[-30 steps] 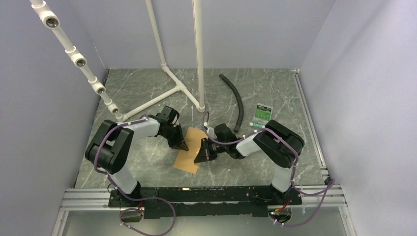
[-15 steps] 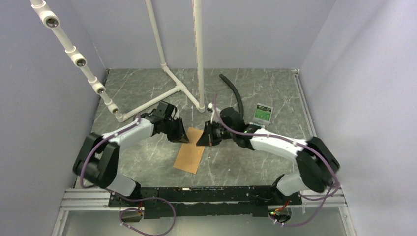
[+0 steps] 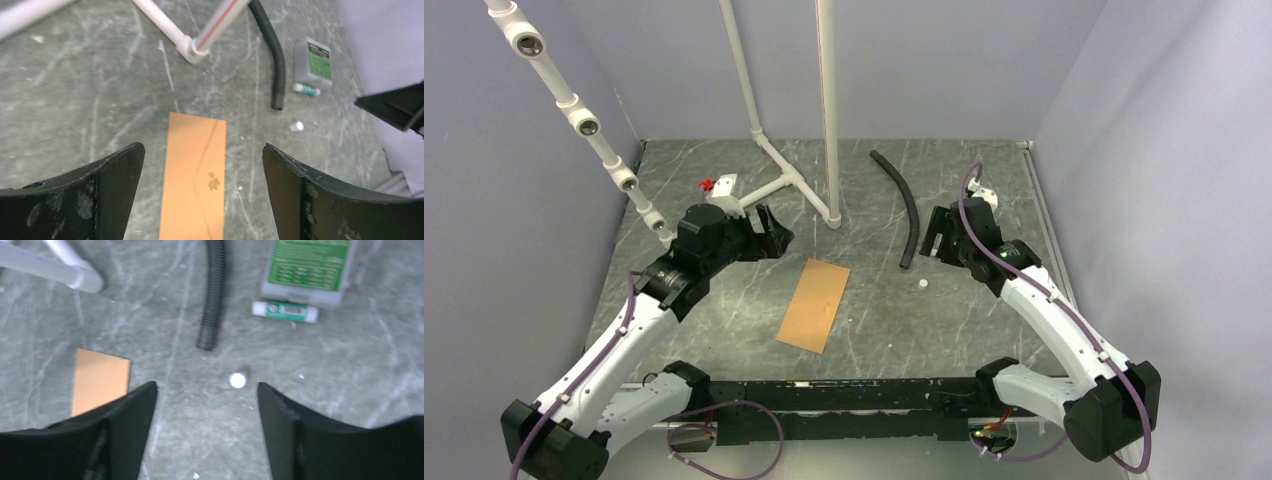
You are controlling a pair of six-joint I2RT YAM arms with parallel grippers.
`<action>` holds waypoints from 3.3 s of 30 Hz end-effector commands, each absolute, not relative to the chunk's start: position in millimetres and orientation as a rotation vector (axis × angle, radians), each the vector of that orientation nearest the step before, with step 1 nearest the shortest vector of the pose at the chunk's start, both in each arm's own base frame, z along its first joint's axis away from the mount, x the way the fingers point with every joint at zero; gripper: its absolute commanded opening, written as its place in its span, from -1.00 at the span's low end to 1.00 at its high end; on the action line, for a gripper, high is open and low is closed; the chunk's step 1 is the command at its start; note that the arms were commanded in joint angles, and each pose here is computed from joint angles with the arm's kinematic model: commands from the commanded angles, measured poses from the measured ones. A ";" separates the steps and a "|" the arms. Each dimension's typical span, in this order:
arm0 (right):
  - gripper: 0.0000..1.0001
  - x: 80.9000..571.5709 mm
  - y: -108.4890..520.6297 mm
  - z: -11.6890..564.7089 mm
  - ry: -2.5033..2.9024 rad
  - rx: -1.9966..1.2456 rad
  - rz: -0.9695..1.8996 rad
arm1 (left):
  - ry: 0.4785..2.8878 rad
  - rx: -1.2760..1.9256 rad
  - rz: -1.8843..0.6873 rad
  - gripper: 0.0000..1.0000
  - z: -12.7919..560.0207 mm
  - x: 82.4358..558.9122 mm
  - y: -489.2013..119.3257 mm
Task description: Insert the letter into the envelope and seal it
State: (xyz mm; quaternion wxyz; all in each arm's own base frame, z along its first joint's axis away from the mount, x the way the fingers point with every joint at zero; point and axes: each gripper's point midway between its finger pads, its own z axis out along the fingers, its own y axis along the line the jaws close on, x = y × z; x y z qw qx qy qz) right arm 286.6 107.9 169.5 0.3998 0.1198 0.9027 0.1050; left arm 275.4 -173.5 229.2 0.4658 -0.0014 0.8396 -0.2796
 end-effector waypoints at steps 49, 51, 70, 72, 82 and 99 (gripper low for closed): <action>0.27 355.0 26.1 44.6 2.426 0.815 0.006 | 2.016 0.255 -0.937 0.82 236.2 293.6 -233.8; 0.27 355.1 24.2 44.5 2.416 0.837 -0.006 | 2.015 0.247 -0.935 0.82 236.3 293.4 -232.9; 0.25 353.1 15.2 23.8 2.469 0.897 -0.134 | 2.055 0.201 -0.915 0.81 225.1 294.2 -229.1; 0.22 348.5 18.0 26.7 2.481 0.864 -0.126 | 2.059 0.193 -0.909 0.81 224.1 294.7 -228.2; 0.27 324.7 23.7 34.7 2.537 0.769 -0.080 | 2.072 0.169 -0.907 0.82 218.9 296.8 -228.2; 0.19 300.7 41.5 47.2 2.633 0.889 0.014 | 2.092 0.182 -0.922 0.82 216.2 291.5 -229.2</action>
